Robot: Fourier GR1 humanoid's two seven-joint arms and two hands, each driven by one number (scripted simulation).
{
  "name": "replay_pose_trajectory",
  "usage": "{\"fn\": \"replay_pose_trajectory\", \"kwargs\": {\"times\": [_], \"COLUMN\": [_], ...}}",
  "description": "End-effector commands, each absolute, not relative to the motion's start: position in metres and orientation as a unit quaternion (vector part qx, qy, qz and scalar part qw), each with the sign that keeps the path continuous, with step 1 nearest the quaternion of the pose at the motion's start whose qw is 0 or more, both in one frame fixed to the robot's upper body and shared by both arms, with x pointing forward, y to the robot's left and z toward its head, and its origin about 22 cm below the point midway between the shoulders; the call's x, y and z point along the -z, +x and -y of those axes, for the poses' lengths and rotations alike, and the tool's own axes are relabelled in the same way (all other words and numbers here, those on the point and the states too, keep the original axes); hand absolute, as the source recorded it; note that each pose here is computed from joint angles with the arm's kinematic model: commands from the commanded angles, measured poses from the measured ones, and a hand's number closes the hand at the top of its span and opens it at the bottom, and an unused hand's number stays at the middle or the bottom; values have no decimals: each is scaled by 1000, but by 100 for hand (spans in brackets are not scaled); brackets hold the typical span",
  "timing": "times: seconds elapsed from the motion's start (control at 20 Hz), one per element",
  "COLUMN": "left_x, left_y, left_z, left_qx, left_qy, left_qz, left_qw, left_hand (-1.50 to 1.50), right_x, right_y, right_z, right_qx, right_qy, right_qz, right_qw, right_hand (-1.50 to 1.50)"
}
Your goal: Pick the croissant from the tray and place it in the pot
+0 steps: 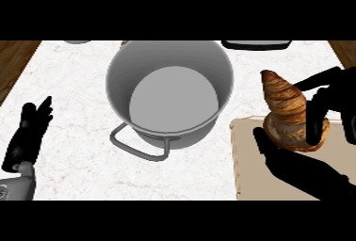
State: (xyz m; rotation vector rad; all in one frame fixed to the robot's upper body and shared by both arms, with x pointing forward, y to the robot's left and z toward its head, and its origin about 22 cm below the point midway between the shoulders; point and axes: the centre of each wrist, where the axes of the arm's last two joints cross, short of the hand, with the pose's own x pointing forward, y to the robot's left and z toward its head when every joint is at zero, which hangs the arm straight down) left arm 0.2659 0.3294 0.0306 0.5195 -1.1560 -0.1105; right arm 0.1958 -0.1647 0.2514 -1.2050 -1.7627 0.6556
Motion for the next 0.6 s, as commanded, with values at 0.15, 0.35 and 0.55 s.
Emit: {"fn": "replay_pose_trajectory", "kwargs": {"times": [0.15,0.35,0.55], "left_x": [-36,-22,-34], "left_y": [266,266,279], "left_z": [-333,-340,-319], "left_qx": [56,54,54], "left_qy": [243,243,239], "left_qz": [548,542,540], "left_qw": [799,802,805], "left_hand": [0,0,0], "right_x": [-292,-295,-278], "right_y": [231,262,287], "right_z": [98,72,55], "right_qx": [-289,-296,-311], "right_qy": [-443,-429,-415], "right_qz": [703,686,674], "right_qw": [475,507,526], "right_hand": [150,150,150]}}
